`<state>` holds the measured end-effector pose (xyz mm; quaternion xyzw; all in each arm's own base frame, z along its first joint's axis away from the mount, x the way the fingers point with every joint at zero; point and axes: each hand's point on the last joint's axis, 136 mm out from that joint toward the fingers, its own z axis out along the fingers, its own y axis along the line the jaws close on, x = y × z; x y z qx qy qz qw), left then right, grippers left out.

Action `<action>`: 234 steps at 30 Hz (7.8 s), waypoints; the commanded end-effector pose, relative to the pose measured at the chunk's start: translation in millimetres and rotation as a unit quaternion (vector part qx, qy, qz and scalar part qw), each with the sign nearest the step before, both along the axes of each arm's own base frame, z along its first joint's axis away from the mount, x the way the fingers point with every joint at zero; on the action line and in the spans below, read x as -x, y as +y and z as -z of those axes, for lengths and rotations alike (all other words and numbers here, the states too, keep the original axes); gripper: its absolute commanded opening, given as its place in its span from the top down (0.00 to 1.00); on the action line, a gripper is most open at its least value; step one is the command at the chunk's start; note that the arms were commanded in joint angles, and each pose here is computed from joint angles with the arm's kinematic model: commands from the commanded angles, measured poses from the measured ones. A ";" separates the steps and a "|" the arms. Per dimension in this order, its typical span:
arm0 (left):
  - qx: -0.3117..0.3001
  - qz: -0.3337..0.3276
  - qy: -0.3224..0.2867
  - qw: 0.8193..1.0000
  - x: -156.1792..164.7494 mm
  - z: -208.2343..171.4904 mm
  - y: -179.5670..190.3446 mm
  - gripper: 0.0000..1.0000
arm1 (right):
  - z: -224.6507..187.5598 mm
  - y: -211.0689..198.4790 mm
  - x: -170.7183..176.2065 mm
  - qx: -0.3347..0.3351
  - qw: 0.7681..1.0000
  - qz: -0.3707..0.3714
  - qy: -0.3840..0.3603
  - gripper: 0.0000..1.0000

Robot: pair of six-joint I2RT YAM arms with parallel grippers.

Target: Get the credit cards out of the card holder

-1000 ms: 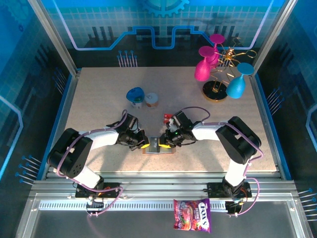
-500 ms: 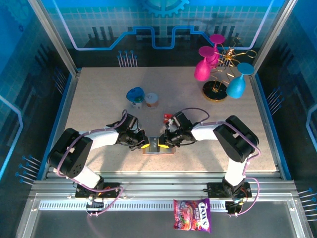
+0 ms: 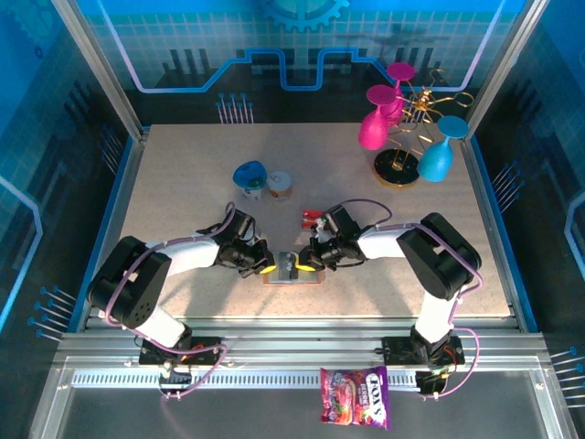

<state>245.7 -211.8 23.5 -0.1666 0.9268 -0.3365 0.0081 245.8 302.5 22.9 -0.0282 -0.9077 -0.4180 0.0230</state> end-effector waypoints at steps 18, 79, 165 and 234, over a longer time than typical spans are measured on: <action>-0.028 0.008 0.031 0.999 12.7 12.6 7.1 0.96 | -12.4 -41.1 -0.6 0.057 0.998 -0.007 -0.010 0.93; 0.006 -0.018 -0.089 0.996 -36.6 -65.3 17.4 0.92 | -98.1 -52.4 -24.4 0.162 0.969 -0.118 -0.144 0.95; -0.014 -0.082 -0.087 0.993 -27.4 -80.9 66.5 0.92 | -119.4 -71.3 -162.6 0.276 0.659 -0.608 -0.348 1.00; -0.009 -0.091 -0.070 0.993 -22.9 -73.2 66.1 0.91 | -74.7 -81.6 -138.1 0.220 0.703 -0.624 -0.262 1.00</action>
